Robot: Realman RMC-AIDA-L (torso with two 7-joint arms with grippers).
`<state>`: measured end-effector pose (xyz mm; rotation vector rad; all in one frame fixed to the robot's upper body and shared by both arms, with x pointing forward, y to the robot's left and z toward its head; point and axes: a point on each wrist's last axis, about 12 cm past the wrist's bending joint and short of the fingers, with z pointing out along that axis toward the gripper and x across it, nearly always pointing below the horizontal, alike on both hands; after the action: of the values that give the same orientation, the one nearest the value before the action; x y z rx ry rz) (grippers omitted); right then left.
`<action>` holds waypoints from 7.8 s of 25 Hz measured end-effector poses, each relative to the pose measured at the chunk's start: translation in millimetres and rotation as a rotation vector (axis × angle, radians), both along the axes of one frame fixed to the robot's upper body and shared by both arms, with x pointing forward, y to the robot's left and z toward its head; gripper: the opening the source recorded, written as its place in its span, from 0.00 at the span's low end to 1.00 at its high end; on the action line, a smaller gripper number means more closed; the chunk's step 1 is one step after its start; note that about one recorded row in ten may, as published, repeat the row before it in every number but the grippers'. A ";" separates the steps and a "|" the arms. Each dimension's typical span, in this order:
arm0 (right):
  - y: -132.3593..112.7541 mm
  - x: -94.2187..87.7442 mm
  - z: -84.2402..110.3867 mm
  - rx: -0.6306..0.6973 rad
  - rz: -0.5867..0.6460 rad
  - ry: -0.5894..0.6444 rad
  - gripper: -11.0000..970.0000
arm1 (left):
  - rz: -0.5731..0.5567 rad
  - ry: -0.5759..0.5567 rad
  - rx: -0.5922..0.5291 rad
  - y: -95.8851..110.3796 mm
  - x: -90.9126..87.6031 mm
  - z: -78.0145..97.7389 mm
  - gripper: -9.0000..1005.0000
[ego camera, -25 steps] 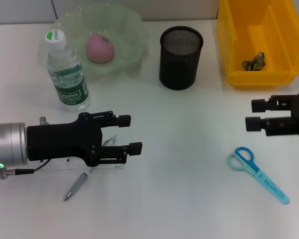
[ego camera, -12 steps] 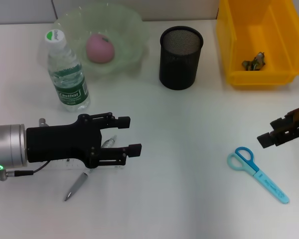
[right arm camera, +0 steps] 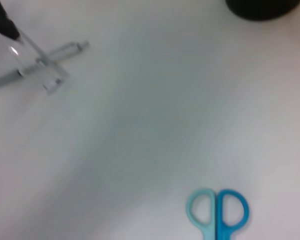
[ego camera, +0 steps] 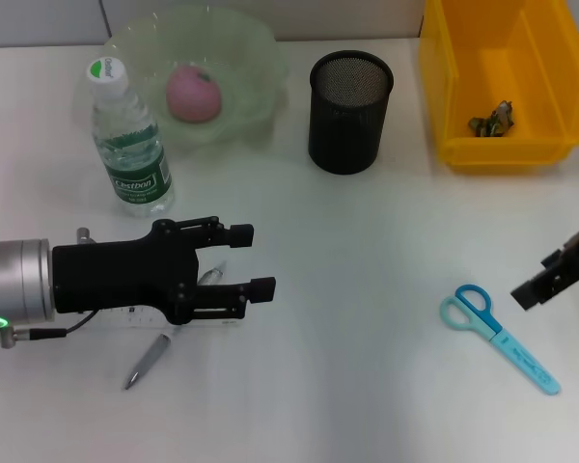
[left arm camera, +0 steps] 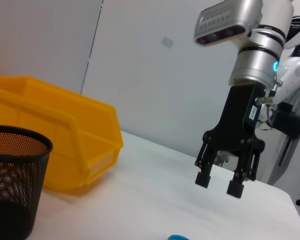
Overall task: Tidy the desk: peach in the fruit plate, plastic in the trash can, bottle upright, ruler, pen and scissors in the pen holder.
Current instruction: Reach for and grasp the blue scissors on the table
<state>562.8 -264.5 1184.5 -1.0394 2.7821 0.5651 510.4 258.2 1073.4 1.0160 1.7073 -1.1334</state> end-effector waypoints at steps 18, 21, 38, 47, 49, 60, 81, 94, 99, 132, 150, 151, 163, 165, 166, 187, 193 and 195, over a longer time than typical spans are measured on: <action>38.6 8.3 -6.3 -0.185 0.059 0.062 0.76 | 0.020 -0.009 0.000 -0.3 2.3 -0.1 0.78; 39.3 8.2 -8.4 -0.182 0.041 0.074 0.76 | 0.020 -0.011 0.000 -0.9 3.4 0.4 0.78; 44.3 10.5 -16.1 0.032 0.067 -0.051 0.76 | 0.102 -0.041 -0.009 0.9 14.8 3.5 0.78; 38.7 11.0 -18.2 -0.038 0.007 -0.015 0.76 | 0.102 -0.051 -0.001 -0.8 19.0 5.5 0.78; 38.7 11.6 -16.3 -0.063 0.009 -0.008 0.76 | 0.101 -0.055 0.001 -1.7 20.8 6.4 0.78; 51.9 10.0 -22.1 -0.130 0.054 0.042 0.76 | 0.104 -0.054 0.003 -1.9 20.7 5.7 0.78; 51.9 4.1 -45.2 -0.180 -0.009 0.123 0.76 | 0.111 -0.057 0.006 -2.4 21.1 3.5 0.78; 54.1 4.7 -45.6 -0.199 -0.007 0.127 0.76 | 0.123 -0.058 0.011 -1.0 21.6 2.8 0.78; 57.3 4.5 -47.5 -0.217 0.000 0.121 0.76 | 0.126 -0.060 0.018 -1.7 23.1 2.6 0.78; 67.7 9.7 -54.1 -0.250 0.008 0.053 0.76 | 0.162 -0.092 0.040 -0.5 29.4 2.3 0.78; 73.0 11.9 -52.9 -0.257 0.020 0.035 0.76 | 0.173 -0.098 0.045 -1.5 32.7 3.1 0.78; 73.8 11.5 -53.2 -0.261 0.025 0.035 0.76 | 0.175 -0.099 0.046 -1.3 32.9 3.0 0.78; 76.5 8.9 -54.4 -0.274 0.047 0.046 0.75 | 0.178 -0.099 0.052 -1.2 33.2 2.3 0.78; 76.4 8.7 -54.6 -0.274 0.047 0.046 0.75 | 0.179 -0.099 0.052 -1.2 33.3 2.4 0.78; 76.3 8.5 -54.7 -0.274 0.047 0.047 0.75 | 0.179 -0.099 0.052 -1.3 33.4 2.4 0.78; 79.4 2.7 -57.4 -0.305 0.077 0.073 0.43 | 0.183 -0.091 0.045 -1.5 33.0 1.1 0.78; 78.9 2.6 -57.8 -0.310 0.074 0.075 0.31 | 0.184 -0.091 0.044 -1.3 33.0 1.2 0.78; 79.1 2.1 -58.2 -0.313 0.076 0.076 0.31 | 0.184 -0.091 0.044 -1.3 33.0 1.2 0.78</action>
<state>564.9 -185.5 1126.2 -1.2084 2.9744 0.1814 543.5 256.9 1074.6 0.9025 1.7211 -0.9217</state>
